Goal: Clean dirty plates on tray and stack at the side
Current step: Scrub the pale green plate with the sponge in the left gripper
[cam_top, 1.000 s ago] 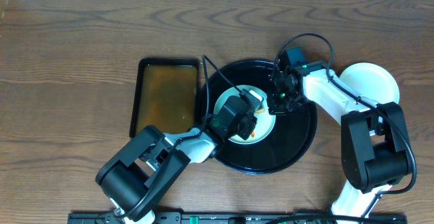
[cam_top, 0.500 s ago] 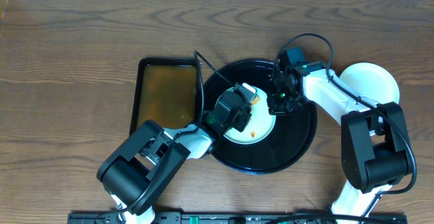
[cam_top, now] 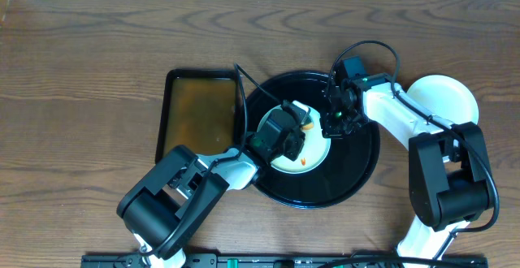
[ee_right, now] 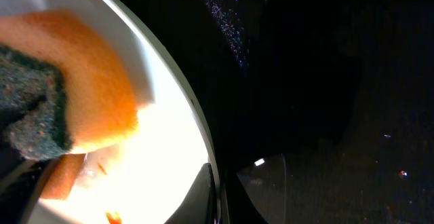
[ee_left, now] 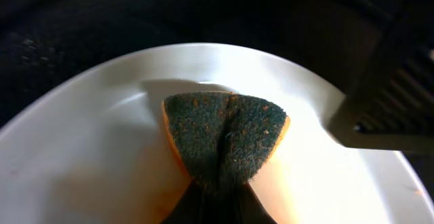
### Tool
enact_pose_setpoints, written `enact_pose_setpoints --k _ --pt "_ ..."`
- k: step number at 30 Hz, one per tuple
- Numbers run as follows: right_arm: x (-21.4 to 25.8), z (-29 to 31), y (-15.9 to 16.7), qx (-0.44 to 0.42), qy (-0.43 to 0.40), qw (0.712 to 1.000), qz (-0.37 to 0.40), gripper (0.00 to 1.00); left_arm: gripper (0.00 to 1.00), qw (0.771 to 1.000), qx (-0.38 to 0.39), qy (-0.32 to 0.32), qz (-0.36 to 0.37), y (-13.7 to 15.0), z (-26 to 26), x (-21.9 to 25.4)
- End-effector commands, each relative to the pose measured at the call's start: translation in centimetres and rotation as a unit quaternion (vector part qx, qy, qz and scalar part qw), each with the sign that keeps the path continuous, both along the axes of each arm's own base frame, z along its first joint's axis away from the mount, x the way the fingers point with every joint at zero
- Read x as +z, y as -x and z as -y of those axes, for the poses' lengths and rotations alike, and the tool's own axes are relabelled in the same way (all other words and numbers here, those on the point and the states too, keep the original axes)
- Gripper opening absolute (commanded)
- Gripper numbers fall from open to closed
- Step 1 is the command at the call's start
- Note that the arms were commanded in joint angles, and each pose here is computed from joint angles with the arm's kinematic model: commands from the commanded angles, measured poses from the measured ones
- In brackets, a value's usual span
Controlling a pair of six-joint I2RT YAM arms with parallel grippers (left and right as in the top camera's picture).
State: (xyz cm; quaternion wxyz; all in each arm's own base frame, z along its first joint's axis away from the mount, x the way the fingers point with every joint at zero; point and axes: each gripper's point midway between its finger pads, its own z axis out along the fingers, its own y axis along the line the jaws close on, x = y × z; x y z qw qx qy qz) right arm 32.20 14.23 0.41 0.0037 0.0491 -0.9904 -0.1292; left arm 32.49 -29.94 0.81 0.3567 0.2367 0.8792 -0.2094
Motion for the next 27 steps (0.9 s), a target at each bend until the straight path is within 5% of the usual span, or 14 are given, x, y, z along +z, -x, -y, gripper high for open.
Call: enact_pose_setpoints --k 1,11,21,27 --pt "-0.7 -0.4 1.1 0.007 0.009 1.000 -0.014 0.01 0.07 0.996 -0.053 0.026 -0.067 3.6 1.9 -1.5" --pt "-0.7 -0.3 1.0 0.007 0.011 1.000 -0.013 0.01 0.07 0.986 -0.025 0.053 -0.153 5.7 2.1 -2.3" --pt "-0.7 -0.3 1.1 0.007 0.011 1.000 -0.014 0.01 0.08 0.982 0.178 -0.039 -0.040 -2.2 -6.5 -2.6" --pt "-0.7 -0.3 1.0 0.007 0.011 1.000 -0.013 0.01 0.07 0.973 0.223 -0.054 -0.037 -3.7 -9.5 -2.8"
